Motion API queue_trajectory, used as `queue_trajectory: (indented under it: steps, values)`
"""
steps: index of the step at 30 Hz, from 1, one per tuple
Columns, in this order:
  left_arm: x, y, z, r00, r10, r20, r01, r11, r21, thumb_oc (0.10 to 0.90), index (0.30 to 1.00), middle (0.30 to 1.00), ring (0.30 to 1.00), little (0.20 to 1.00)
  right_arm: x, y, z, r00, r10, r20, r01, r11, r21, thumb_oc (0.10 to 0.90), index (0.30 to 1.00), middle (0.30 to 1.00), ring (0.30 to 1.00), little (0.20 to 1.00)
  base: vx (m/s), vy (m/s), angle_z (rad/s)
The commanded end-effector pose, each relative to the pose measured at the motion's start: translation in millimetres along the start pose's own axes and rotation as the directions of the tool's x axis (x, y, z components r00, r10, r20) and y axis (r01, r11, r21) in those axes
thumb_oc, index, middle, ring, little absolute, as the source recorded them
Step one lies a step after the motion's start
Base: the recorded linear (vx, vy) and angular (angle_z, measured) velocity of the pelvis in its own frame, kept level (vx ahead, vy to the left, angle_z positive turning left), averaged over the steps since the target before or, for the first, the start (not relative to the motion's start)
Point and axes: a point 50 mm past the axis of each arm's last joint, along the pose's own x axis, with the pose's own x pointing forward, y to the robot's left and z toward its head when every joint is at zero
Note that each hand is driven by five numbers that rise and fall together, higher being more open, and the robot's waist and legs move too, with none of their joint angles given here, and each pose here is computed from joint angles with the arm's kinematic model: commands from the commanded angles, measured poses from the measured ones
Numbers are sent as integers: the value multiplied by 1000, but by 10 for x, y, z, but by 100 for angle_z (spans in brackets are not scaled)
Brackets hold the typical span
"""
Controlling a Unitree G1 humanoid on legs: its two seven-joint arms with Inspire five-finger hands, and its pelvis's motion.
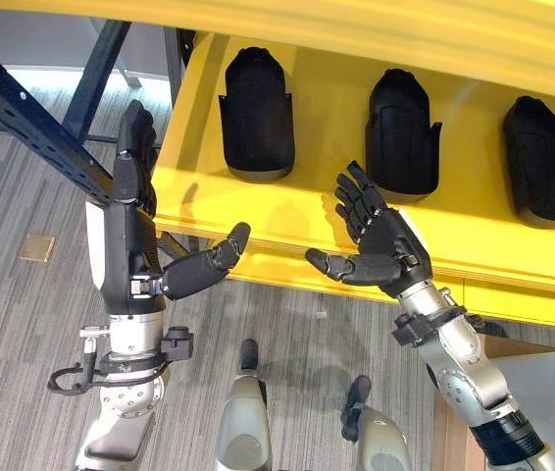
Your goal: Move parts from the plastic box to the shelf.
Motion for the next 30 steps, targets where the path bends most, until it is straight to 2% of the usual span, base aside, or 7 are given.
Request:
queue_trajectory:
  steps: [1,20,30]
  values:
    - [147,-40,306,977,-10,215,16,1000,-27,900,1000,1000,1000,1000,169,115,508,950,8,312,-7,1000,-5,900,1000,1000,1000,1000,-15,48,-1]
    - [172,-87,263,980,-69,185,79,996,-44,900,1000,1000,1000,1000,458,206,374,980,44,194,-34,998,-53,900,1000,1000,1000,1000,33,-14,2]
    - [179,-127,241,981,-90,174,100,994,-49,900,1000,1000,1000,1000,567,304,233,993,56,100,-54,998,-30,900,1000,1000,1000,1000,19,-4,2]
